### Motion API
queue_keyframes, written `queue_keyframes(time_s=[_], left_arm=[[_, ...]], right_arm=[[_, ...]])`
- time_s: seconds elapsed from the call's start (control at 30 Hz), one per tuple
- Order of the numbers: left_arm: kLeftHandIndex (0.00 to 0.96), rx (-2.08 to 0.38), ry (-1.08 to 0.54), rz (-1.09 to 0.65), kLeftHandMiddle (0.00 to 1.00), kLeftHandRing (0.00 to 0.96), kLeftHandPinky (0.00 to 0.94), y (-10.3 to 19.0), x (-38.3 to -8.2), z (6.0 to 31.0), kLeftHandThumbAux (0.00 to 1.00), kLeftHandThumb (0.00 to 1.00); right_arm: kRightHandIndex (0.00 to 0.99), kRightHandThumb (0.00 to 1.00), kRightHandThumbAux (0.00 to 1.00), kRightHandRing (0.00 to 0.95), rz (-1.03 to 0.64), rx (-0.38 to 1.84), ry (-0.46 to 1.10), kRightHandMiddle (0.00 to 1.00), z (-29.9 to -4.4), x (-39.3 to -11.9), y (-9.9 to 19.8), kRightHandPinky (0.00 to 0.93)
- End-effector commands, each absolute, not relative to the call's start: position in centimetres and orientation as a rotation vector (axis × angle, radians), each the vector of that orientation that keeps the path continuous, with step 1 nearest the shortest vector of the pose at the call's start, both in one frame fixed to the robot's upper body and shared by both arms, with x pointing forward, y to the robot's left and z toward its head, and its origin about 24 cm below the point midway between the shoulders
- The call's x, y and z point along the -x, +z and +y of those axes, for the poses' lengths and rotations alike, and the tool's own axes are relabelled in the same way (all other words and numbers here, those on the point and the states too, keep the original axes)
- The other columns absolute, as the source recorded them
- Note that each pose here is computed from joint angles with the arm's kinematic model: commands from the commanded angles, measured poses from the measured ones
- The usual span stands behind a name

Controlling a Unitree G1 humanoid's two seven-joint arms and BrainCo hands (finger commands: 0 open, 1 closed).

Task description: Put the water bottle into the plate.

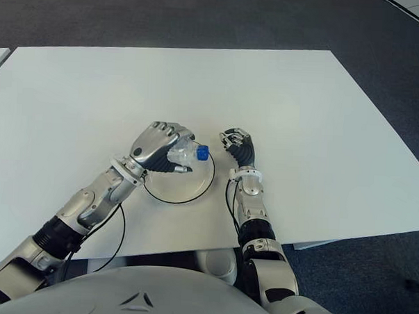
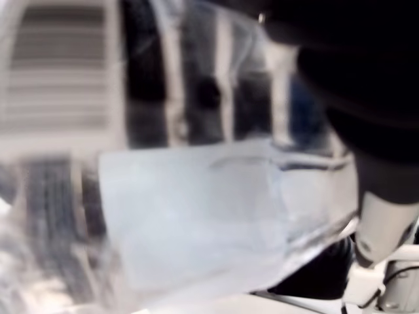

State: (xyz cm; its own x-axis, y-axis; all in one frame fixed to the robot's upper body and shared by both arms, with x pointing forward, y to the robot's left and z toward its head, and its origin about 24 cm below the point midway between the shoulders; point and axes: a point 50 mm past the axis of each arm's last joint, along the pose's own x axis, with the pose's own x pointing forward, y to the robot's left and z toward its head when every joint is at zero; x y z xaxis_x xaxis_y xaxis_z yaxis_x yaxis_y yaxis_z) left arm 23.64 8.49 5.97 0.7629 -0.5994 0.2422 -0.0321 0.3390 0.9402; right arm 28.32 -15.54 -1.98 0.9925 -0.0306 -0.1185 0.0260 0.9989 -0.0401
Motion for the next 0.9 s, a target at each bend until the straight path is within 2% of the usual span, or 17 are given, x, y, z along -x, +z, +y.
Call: queue_keyframes(time_s=[0.03, 0.23, 0.6, 0.9], left_arm=[[0.397, -1.2, -0.467, -0.61, 0.544, 0.851, 0.848, 5.0, -23.2, 8.2, 0.669, 0.85], [0.397, -1.198, -0.546, -0.582, 0.545, 0.852, 0.859, 3.3, -22.8, 7.3, 0.669, 0.85], [0.4, -1.238, -0.604, -0.517, 0.546, 0.861, 0.869, 0.6, -23.3, 7.4, 0.667, 0.853], [0.405, -1.281, -0.573, -0.522, 0.56, 0.828, 0.814, -0.2, -23.4, 7.7, 0.666, 0.853]], right_arm=[[0.434, 0.706, 0.73, 0.645, 0.266, 0.03, -0.039, 0.661, -15.6, -26.3, -4.8, 0.628], [0.435, 0.706, 0.729, 0.642, 0.269, 0.033, -0.04, 0.659, -15.6, -26.3, -4.9, 0.625], [0.434, 0.706, 0.729, 0.639, 0.275, 0.031, -0.05, 0.657, -15.5, -26.2, -5.0, 0.624], [0.433, 0.705, 0.729, 0.639, 0.287, 0.035, -0.057, 0.65, -15.7, -26.2, -5.1, 0.628]])
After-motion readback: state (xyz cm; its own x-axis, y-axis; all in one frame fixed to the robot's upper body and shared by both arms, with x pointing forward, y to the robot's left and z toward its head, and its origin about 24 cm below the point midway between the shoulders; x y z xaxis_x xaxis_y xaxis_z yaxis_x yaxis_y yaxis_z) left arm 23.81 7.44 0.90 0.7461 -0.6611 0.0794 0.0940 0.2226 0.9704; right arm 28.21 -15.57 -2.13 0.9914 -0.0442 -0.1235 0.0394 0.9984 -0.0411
